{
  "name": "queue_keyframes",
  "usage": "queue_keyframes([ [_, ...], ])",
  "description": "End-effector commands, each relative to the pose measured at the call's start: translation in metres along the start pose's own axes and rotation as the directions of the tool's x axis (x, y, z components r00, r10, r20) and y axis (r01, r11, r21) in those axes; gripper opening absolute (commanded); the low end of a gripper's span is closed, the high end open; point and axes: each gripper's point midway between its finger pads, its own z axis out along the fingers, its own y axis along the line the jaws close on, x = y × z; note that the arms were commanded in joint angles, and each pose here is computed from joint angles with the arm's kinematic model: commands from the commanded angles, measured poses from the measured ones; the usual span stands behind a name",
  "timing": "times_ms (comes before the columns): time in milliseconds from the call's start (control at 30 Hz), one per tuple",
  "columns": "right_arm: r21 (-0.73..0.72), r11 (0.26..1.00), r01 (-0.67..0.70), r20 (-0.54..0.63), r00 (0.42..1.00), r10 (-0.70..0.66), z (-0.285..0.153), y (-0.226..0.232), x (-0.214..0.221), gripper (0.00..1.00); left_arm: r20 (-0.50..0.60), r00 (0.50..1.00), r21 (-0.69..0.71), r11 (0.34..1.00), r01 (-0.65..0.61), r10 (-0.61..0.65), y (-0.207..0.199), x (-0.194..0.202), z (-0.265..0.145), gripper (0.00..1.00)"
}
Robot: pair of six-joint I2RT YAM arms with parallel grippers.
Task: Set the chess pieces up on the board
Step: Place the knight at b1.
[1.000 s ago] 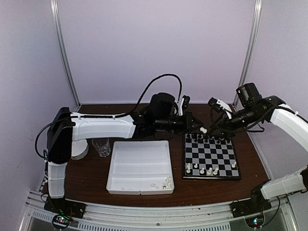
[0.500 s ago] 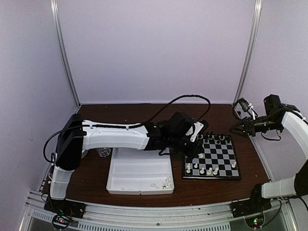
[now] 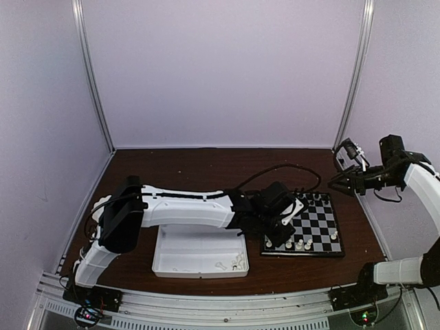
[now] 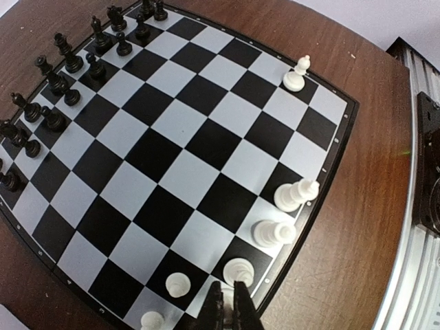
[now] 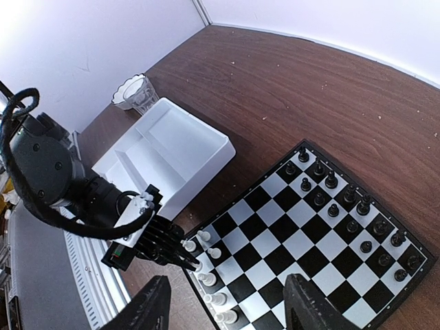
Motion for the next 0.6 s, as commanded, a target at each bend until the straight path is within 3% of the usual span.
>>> queue_keyframes([
  [0,0.013,1.0,0.013,0.011,1.0,-0.013,-0.002,-0.001,0.0,0.58,0.002,0.999,-0.065,0.997,-0.047,0.047,0.0,-0.007,-0.004,0.0],
  [567,0.002,1.0,0.005,0.013,1.0,-0.005,0.0,-0.001,0.001,0.58,-0.061,0.997,-0.078,0.996,-0.041,0.037,-0.005,0.017,0.01,0.0],
])
